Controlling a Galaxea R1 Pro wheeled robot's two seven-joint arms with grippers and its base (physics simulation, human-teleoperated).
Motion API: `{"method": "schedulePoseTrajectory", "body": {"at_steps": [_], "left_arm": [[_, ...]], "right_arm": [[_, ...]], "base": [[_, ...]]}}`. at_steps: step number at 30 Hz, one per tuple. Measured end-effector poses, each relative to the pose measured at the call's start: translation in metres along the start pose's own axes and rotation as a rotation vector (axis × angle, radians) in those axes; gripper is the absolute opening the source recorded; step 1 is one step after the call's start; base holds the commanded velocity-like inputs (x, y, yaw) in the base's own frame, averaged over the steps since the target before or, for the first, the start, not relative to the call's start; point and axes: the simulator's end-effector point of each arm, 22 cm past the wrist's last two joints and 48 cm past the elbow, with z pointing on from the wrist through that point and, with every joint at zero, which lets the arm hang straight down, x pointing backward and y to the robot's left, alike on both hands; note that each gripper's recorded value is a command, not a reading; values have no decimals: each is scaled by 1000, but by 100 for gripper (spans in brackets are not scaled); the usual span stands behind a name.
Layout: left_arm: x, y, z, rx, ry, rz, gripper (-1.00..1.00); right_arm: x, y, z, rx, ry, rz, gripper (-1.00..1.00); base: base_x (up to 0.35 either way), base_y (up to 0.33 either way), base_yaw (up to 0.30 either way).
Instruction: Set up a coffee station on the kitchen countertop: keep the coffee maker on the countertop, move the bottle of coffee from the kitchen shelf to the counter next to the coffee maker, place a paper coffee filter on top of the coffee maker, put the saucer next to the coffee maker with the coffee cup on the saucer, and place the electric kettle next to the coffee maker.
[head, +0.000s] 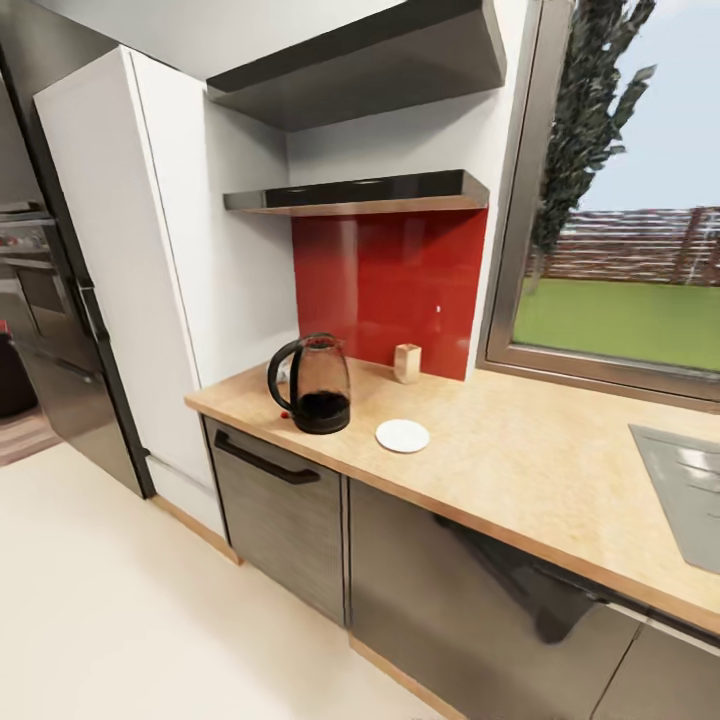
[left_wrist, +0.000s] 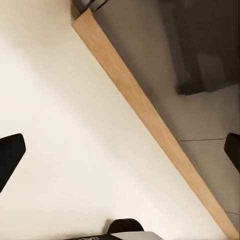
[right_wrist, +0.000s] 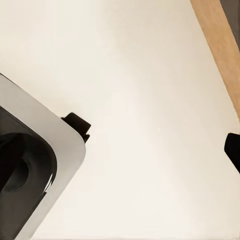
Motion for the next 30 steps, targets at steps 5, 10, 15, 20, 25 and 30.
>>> {"method": "schedulePoseTrajectory", "body": {"at_steps": [5,10,15,20,25,30], "left_arm": [[0,0,0,0,0,0,100],[0,0,0,0,-1,0,100],[0,0,0,0,0,0,100],[0,0,0,-1,1,-1,100],[1,0,0,-1,1,-1,100],[1,0,0,-1,1,-1,100]], "right_arm": [[0,0,0,0,-1,0,100],[0,0,0,1,-1,0,100],[0,0,0,1,-2,0,100],[0,0,0,1,-1,1,100],[0,0,0,1,0,1,100],[0,0,0,1,0,1,100]], "base": [[54,154,-106],[107,277,-22],[107,261,-10],[35,74,-158],[7,15,-259],[1,2,-281]]}}
